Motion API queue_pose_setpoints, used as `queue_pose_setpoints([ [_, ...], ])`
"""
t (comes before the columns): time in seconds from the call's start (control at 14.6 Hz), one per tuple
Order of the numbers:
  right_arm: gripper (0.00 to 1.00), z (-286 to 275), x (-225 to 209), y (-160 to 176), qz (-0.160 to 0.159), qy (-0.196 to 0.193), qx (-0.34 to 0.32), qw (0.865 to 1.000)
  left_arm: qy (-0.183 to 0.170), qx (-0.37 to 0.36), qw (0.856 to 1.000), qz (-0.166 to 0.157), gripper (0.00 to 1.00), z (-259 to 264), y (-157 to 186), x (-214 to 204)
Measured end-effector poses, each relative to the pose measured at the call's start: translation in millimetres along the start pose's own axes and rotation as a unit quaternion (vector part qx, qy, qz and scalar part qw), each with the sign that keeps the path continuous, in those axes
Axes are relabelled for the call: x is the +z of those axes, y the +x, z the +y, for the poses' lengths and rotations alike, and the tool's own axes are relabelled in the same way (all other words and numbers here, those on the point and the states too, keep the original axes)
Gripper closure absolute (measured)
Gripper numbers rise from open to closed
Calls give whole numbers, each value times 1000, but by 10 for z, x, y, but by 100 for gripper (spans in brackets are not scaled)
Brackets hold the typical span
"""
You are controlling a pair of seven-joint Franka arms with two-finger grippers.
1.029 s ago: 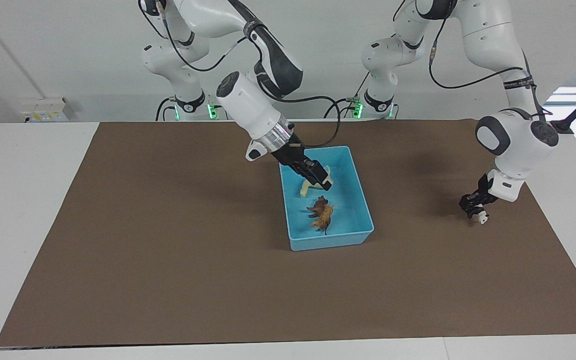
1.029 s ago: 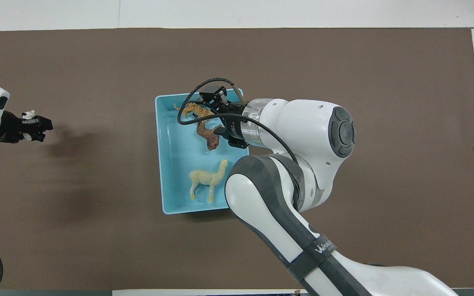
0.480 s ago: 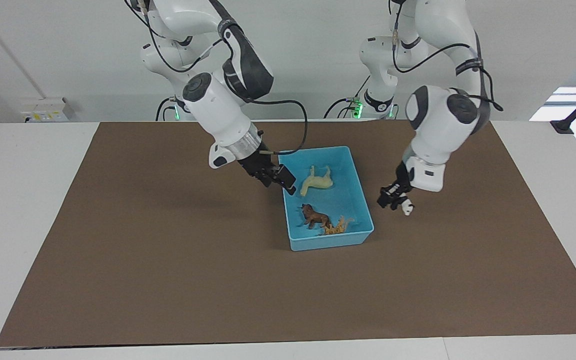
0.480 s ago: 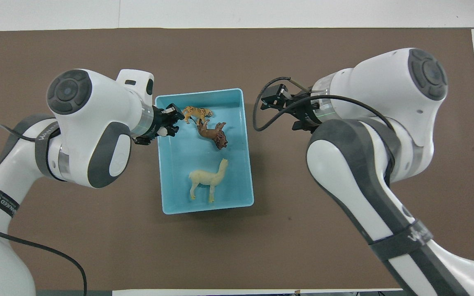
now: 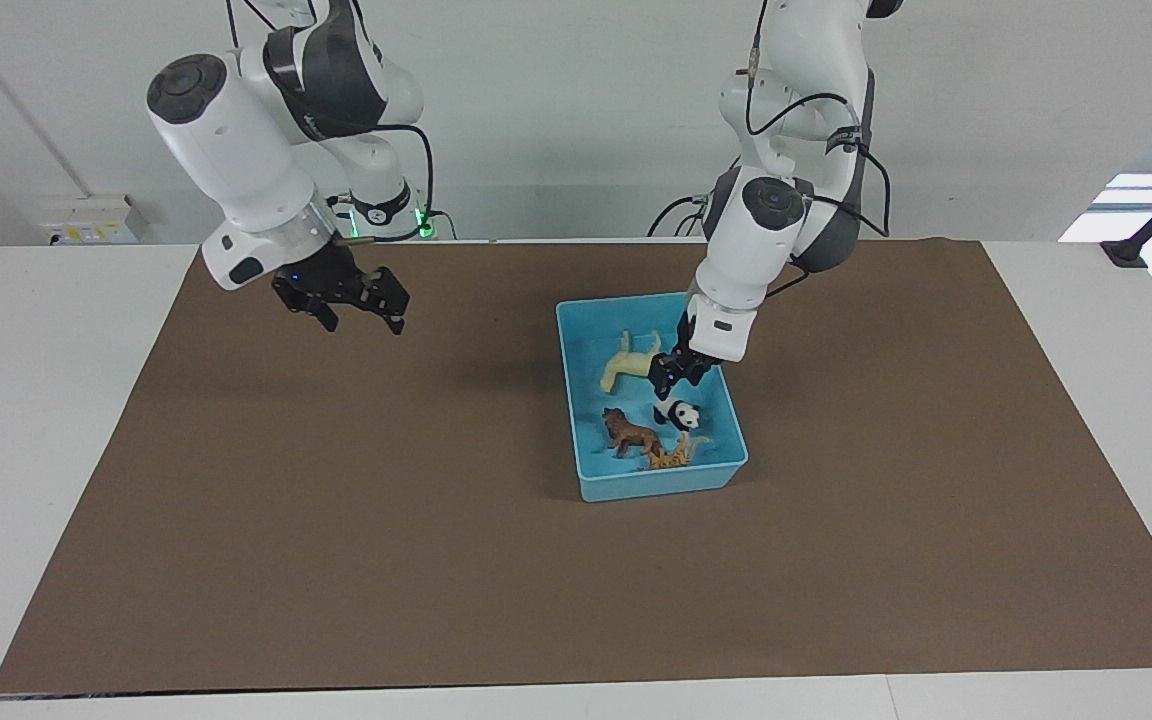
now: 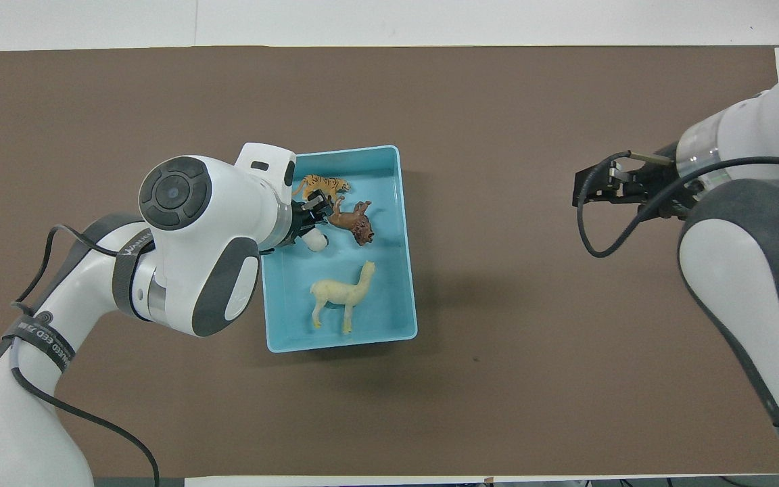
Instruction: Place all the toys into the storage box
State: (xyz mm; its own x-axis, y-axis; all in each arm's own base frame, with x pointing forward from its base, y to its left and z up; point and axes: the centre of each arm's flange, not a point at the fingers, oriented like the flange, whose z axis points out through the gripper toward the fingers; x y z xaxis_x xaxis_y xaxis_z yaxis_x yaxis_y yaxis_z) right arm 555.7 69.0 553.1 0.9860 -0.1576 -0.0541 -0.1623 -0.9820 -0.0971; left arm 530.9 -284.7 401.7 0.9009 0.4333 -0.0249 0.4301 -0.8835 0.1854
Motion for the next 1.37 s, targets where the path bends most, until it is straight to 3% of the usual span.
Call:
queue_pose_setpoints([
  [0.14, 0, 238, -198, -90, 5, -29, -18, 999, 2, -4, 1000, 1, 0, -38, 47, -143],
  [0.34, 0, 722, -413, -94, 17, -43, -45, 998, 5, -7, 1000, 13, 0, -260, 342, -653],
  [0.48, 0, 1017, -599, -90, 16, -46, -60, 997, 35, 22, 999, 11, 0, -649, 643, -1108],
  [0.75, 0, 1108, -1075, -186, 20, -60, -61, 996, 81, 121, 989, -30, 0, -1533, 1070, -1843],
  [1.03, 0, 1131, -916, -127, 3, -62, -60, 996, 92, 172, 980, -48, 0, -2017, 1291, -2002],
  [1.37, 0, 1141, -771, -30, -8, -63, -58, 996, 90, 228, 967, -66, 0, -1993, 1505, -2000],
])
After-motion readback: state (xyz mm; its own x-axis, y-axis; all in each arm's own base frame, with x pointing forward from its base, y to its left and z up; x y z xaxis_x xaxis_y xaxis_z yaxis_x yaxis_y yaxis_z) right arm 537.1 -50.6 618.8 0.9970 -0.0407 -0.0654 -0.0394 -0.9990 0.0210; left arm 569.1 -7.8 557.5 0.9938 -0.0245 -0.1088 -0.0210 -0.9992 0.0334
